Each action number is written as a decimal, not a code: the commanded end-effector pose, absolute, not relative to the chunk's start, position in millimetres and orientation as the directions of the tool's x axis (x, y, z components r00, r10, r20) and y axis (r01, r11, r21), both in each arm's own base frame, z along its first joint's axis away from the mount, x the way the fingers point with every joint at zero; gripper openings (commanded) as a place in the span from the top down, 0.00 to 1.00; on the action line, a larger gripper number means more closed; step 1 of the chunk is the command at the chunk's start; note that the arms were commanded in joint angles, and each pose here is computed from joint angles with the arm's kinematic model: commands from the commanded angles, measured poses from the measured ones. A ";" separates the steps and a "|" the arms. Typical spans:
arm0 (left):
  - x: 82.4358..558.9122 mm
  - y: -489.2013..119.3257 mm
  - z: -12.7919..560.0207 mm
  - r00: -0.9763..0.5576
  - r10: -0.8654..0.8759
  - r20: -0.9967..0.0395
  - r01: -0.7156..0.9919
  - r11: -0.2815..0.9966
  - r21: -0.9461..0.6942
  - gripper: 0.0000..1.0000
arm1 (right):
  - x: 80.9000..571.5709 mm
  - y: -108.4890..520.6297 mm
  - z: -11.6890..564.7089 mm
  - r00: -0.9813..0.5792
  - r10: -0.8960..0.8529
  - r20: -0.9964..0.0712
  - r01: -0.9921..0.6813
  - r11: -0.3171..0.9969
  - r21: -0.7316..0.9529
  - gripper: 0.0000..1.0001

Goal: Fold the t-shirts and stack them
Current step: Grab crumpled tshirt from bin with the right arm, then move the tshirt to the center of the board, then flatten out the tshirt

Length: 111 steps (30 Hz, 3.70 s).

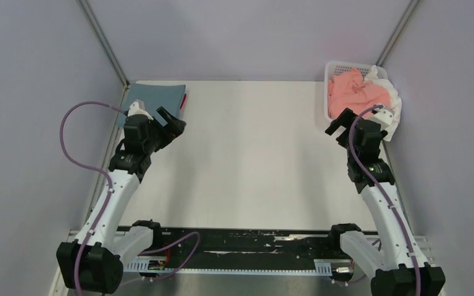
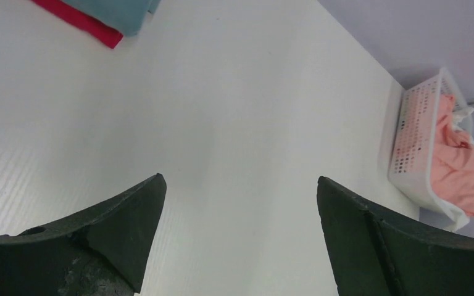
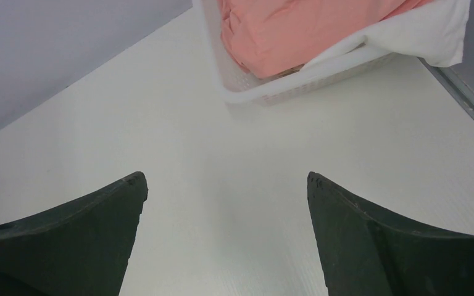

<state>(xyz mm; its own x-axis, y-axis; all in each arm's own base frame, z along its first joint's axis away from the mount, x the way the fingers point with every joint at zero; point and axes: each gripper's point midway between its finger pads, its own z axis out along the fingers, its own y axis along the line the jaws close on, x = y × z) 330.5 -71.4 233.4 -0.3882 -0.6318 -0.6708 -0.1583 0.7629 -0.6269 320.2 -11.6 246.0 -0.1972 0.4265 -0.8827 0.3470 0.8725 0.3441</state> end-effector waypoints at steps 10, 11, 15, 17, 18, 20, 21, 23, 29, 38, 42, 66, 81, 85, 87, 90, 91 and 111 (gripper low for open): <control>359.1 -50.6 274.4 -0.173 -0.665 -0.726 -0.140 0.746 -0.651 0.00 | 419.2 -67.5 273.3 -0.159 0.325 -0.932 0.457 0.861 0.223 0.00; 362.1 -53.0 270.0 -0.193 -0.650 -0.735 -0.131 0.759 -0.637 0.00 | 432.8 -78.6 267.7 -0.173 0.356 -0.918 0.467 0.851 0.242 0.00; 371.7 -54.4 269.4 -0.212 -0.640 -0.739 -0.099 0.766 -0.635 0.00 | 487.5 -122.4 245.9 -0.183 0.440 -0.879 0.516 0.804 0.295 0.00; 373.3 -51.5 271.3 -0.203 -0.641 -0.741 -0.097 0.766 -0.636 0.00 | 515.8 -140.9 235.0 -0.189 0.448 -0.874 0.526 0.798 0.296 0.00; 373.5 -50.5 273.4 -0.193 -0.637 -0.746 -0.089 0.769 -0.633 0.00 | 528.6 -147.7 228.3 -0.200 0.446 -0.872 0.524 0.801 0.290 0.00; 372.2 -49.8 275.3 -0.182 -0.629 -0.756 -0.078 0.775 -0.627 0.00 | 554.6 -157.4 216.8 -0.217 0.435 -0.874 0.514 0.812 0.277 0.00; 371.5 -48.9 274.9 -0.179 -0.627 -0.758 -0.079 0.777 -0.624 0.00 | 565.3 -163.6 214.1 -0.215 0.425 -0.879 0.519 0.813 0.266 0.00; 369.1 -46.6 272.2 -0.173 -0.625 -0.762 -0.088 0.780 -0.620 0.00 | 585.9 -173.7 194.3 -0.237 0.404 -0.884 0.532 0.815 0.230 0.01; 360.7 -35.4 266.5 -0.145 -0.613 -0.777 -0.132 0.790 -0.598 0.00 | 620.3 -182.7 175.4 -0.236 0.397 -0.887 0.522 0.822 0.229 0.37; 341.7 -24.0 268.0 -0.117 -0.600 -0.792 -0.174 0.797 -0.578 0.00 | 623.4 -157.2 259.6 -0.142 0.372 -0.917 0.394 0.871 0.293 1.00; 331.7 -25.4 265.1 -0.121 -0.616 -0.779 -0.171 0.786 -0.595 0.00 | 604.9 -116.0 355.5 -0.040 0.311 -0.950 0.246 0.924 0.292 1.00; 275.4 -22.4 243.3 -0.157 -0.660 -0.734 -0.229 0.748 -0.623 0.00 | 357.9 247.3 599.5 0.252 0.297 -0.921 -0.716 0.697 0.029 1.00; 254.8 -35.8 185.7 -0.295 -0.708 -0.642 -0.300 0.706 -0.641 0.00 | 399.9 103.7 183.9 -0.396 0.180 -0.900 0.063 0.984 0.169 0.41; 264.9 -54.8 155.0 -0.421 -0.699 -0.578 -0.296 0.708 -0.641 0.00 | 399.2 69.2 151.3 -0.492 0.210 -0.845 0.263 0.961 0.086 0.03; 266.3 -73.3 136.7 -0.527 -0.677 -0.514 -0.273 0.708 -0.652 0.00 | 395.7 61.4 159.0 -0.485 0.230 -0.844 0.311 0.947 0.080 0.00; 263.2 -88.6 107.3 -0.636 -0.638 -0.433 -0.291 0.719 -0.632 0.00 | 384.3 69.5 164.1 -0.474 0.285 -0.833 0.290 0.944 0.158 0.00; 261.1 -91.0 92.7 -0.673 -0.620 -0.403 -0.312 0.732 -0.606 0.00 | 379.3 73.2 163.6 -0.478 0.297 -0.827 0.276 0.944 0.179 0.00; 239.8 -129.6 17.5 -0.825 -0.523 -0.213 -0.369 0.785 -0.498 0.81 | 309.2 144.6 135.9 -0.633 0.290 -0.718 0.001 0.927 0.374 0.02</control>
<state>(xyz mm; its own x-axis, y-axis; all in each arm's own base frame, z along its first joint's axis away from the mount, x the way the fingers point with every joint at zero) 243.0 -131.9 23.2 -0.8298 -0.5183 -0.2070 -0.3590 0.7797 -0.5130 313.9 119.8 121.6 -0.6374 0.3021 -0.7089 0.0894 0.9427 0.3214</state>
